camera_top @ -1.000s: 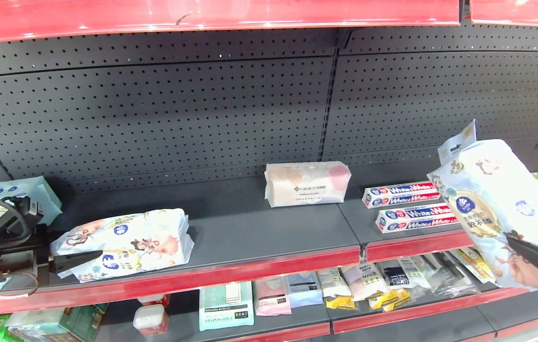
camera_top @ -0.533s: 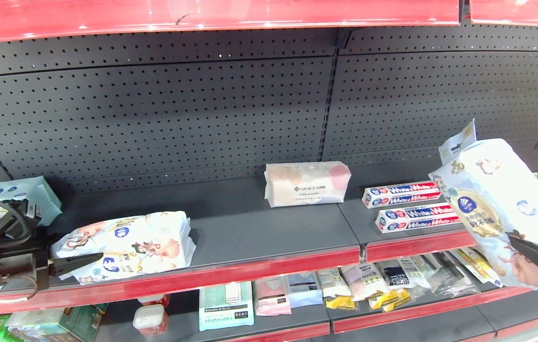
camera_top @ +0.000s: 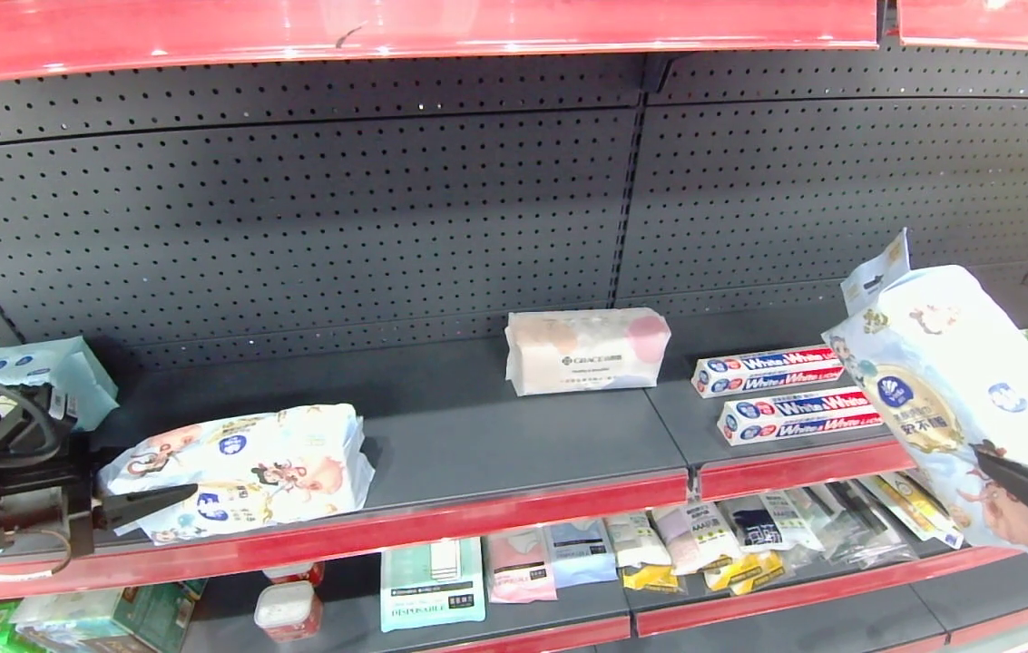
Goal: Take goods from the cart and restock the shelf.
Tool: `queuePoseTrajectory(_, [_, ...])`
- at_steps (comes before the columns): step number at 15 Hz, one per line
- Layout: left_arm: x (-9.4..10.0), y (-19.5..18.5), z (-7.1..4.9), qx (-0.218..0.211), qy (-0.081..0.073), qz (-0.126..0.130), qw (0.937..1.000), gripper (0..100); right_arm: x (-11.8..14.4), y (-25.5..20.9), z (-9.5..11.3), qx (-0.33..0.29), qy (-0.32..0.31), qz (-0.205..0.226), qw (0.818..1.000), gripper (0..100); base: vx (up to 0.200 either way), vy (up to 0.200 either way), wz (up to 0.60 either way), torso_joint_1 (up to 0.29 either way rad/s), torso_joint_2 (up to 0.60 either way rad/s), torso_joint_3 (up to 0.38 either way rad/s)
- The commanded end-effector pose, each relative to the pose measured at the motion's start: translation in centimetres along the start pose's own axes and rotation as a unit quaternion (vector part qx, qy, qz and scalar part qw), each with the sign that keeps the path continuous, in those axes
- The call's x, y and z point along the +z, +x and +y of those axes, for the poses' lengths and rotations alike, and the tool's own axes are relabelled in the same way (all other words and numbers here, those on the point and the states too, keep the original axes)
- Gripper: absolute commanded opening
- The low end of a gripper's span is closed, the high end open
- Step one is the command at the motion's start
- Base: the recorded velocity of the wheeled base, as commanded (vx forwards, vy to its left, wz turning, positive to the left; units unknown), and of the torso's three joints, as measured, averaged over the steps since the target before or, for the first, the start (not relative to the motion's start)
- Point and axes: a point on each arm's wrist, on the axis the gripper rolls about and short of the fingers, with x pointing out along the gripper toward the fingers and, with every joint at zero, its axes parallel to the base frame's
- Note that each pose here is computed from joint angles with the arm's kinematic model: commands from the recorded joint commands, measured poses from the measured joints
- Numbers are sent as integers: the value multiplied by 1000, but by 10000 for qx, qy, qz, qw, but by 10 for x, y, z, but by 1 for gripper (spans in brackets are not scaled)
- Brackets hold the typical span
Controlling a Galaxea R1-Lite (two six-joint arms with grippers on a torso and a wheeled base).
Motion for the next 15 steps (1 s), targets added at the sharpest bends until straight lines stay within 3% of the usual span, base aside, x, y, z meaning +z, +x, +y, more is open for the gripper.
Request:
queuePoseTrajectory(1, [-6,2,1,-52,-4,-41,10000,0,0,0,0,-3,-9,6,10000,0,0,0,0,0,0,0])
queuePoseTrajectory(3, [-8,4,2,-77,0,-68,9999,0,0,1,0,-7,-49,16,10000,0,0,0,0,0,0,0])
queuePoseTrajectory(4, [-8,5,3,-121,78,-186,9997,0,0,1,0,-10,-63,9,10000,0,0,0,0,0,0,0])
queuePoseTrajectory(7, [-9,4,4,-100,124,-200,9997,0,0,1,0,-8,-81,33,10000,0,0,0,0,0,0,0])
queuePoseTrajectory(9, [-8,4,8,-65,232,-220,9995,0,0,1,0,5,-91,27,10000,0,0,0,0,0,0,0])
queuePoseTrajectory(15, [-7,4,9,-45,260,-202,9994,0,1,2,0,5,-122,27,9999,0,0,0,0,0,0,0])
